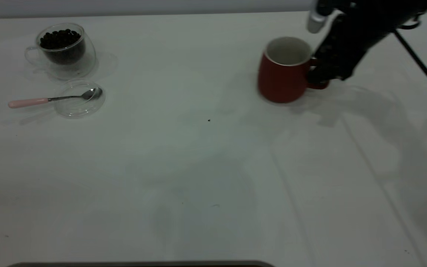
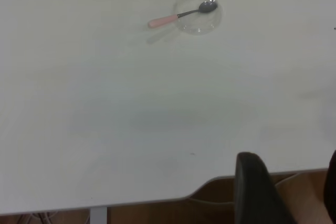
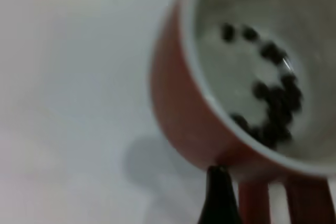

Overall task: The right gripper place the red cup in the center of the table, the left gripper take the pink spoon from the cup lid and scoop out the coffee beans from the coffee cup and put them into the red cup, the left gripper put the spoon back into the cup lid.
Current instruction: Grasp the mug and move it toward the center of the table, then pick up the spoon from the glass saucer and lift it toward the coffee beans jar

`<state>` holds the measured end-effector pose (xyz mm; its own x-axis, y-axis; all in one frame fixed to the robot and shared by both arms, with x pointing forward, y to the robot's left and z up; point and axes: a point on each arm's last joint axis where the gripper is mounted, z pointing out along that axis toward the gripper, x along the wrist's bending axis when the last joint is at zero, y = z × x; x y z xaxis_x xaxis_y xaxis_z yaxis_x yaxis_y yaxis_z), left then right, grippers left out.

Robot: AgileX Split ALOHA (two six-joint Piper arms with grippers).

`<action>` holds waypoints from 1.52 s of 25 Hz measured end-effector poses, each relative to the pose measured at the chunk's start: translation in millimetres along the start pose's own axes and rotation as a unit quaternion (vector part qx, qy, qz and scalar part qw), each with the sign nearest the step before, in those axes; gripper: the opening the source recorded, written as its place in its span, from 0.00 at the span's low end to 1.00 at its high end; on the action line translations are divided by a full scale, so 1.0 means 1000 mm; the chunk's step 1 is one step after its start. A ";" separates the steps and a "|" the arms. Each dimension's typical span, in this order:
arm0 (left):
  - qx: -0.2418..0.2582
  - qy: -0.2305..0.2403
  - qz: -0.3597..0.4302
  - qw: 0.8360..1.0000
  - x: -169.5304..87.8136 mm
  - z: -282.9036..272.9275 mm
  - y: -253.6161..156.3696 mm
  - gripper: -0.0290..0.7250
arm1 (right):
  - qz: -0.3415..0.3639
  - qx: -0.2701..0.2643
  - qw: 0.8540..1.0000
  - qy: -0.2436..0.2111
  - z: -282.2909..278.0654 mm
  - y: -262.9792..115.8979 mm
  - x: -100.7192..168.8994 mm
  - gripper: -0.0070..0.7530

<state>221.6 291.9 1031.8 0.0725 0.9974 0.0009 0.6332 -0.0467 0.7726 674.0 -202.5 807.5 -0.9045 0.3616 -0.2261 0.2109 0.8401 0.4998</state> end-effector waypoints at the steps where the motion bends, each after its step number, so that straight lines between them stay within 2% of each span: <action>1: 0.000 0.000 0.000 1.000 0.000 0.000 0.000 0.54 | -0.007 -0.005 1.000 -0.002 0.002 0.006 0.003 0.78; 13: 0.000 0.000 0.000 1.000 0.000 0.000 0.000 0.54 | -0.048 -0.070 0.996 0.024 0.034 0.090 0.049 0.77; 19: 0.000 0.000 0.000 1.000 0.000 0.000 0.000 0.54 | -0.049 -0.082 0.995 0.031 0.038 0.105 0.058 0.76; 21: 0.000 0.000 0.000 1.000 0.000 0.000 0.000 0.54 | -0.006 -0.082 0.996 0.024 0.025 0.104 0.049 0.76; 23: 0.000 0.000 0.000 1.000 0.000 0.000 0.000 0.54 | 0.085 -0.092 0.992 0.010 -0.007 0.106 0.034 0.76; 24: 0.000 0.000 0.000 1.000 0.000 0.000 0.000 0.54 | 0.139 -0.100 0.985 0.006 -0.027 0.106 0.029 0.76; 26: 0.000 0.000 0.000 1.000 0.000 0.000 0.000 0.54 | 0.277 -0.113 0.954 0.023 -0.069 0.104 0.027 0.76; 27: 0.000 0.000 0.000 1.000 0.000 0.000 0.000 0.54 | 0.319 -0.119 0.939 0.037 -0.093 0.106 0.028 0.76; 28: 0.000 0.000 0.000 1.000 0.000 0.000 0.000 0.54 | 0.360 -0.110 0.925 0.062 -0.112 0.103 0.037 0.76; 29: 0.000 0.000 0.000 1.000 0.000 0.000 0.000 0.54 | 0.376 -0.096 0.918 0.079 -0.134 0.103 0.047 0.76; 30: 0.000 0.000 0.000 1.000 0.000 0.000 0.000 0.54 | 0.382 -0.081 0.916 0.095 -0.157 0.103 0.058 0.76; 31: 0.000 0.000 0.000 1.000 0.000 0.000 0.000 0.54 | 0.369 -0.051 0.922 0.106 -0.179 0.099 0.072 0.75; 33: 0.000 0.000 0.000 1.000 0.000 0.000 0.000 0.54 | 0.375 0.024 0.921 0.106 -0.214 0.084 0.100 0.75; 34: 0.000 0.000 0.000 1.000 0.000 0.000 0.000 0.54 | 0.371 0.060 0.922 0.090 -0.233 0.075 0.111 0.75; 35: 0.000 0.000 0.000 1.000 0.000 0.000 0.000 0.54 | 0.380 0.099 0.917 0.069 -0.249 0.063 0.124 0.75; 38: 0.000 0.000 0.000 1.000 0.000 0.000 0.000 0.54 | 0.414 0.174 0.894 -0.008 -0.288 0.027 0.157 0.75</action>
<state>221.6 291.9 1031.8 0.0725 0.9974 0.0009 0.6332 -0.0467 0.7726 431.1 -239.3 1026.2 -0.3807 0.9207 0.0858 0.9100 0.3566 0.2114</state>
